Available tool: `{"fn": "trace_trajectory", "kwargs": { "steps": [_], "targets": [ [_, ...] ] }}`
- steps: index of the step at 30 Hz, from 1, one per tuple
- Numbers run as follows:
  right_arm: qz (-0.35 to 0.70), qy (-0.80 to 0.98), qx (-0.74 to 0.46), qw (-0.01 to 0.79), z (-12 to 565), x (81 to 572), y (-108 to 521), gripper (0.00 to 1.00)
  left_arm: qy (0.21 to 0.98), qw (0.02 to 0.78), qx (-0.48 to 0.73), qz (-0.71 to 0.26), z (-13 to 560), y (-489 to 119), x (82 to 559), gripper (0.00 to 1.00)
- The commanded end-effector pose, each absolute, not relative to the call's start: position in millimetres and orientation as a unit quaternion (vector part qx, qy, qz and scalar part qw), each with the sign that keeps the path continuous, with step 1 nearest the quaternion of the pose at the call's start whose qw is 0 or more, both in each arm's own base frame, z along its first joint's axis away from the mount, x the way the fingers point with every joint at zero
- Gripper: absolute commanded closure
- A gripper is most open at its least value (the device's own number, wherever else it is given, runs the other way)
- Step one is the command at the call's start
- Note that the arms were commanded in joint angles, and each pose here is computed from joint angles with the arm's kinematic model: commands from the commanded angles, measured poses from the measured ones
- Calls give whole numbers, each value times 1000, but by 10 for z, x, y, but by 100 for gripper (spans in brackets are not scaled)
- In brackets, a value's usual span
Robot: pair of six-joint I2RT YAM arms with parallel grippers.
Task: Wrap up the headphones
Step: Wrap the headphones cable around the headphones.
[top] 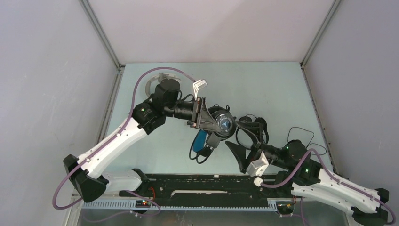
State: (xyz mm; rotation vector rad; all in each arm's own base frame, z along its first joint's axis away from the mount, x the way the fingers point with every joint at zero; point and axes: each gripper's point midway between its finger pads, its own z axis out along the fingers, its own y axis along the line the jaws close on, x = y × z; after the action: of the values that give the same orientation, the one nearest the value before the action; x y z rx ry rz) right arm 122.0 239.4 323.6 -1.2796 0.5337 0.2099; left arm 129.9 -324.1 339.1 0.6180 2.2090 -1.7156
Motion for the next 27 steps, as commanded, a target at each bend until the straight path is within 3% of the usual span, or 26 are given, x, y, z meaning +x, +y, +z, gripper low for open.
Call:
{"fn": "trace_trajectory", "kwargs": {
  "steps": [1, 11, 20, 22, 27],
  "targets": [
    [10, 205, -593, 778, 3357, 1302, 2387, 1, 694, 164, 243, -657, 4004, -3212, 1141, 63],
    [-64, 175, -582, 792, 3461, 1399, 2467, 4, 705, 139, 232, -656, 3885, -3237, 1143, 64],
    [-79, 177, -578, 793, 3436, 1462, 2529, 52, 706, 129, 221, -660, 3825, -3262, 1162, 53],
    [-75, 184, -577, 792, 3416, 1482, 2549, 59, 705, 131, 218, -662, 3822, -3266, 1182, 51],
    [-72, 218, -556, 799, 3410, 1599, 2524, 69, 704, 154, 207, -661, 3852, -3227, 1283, 32]
  ]
}}
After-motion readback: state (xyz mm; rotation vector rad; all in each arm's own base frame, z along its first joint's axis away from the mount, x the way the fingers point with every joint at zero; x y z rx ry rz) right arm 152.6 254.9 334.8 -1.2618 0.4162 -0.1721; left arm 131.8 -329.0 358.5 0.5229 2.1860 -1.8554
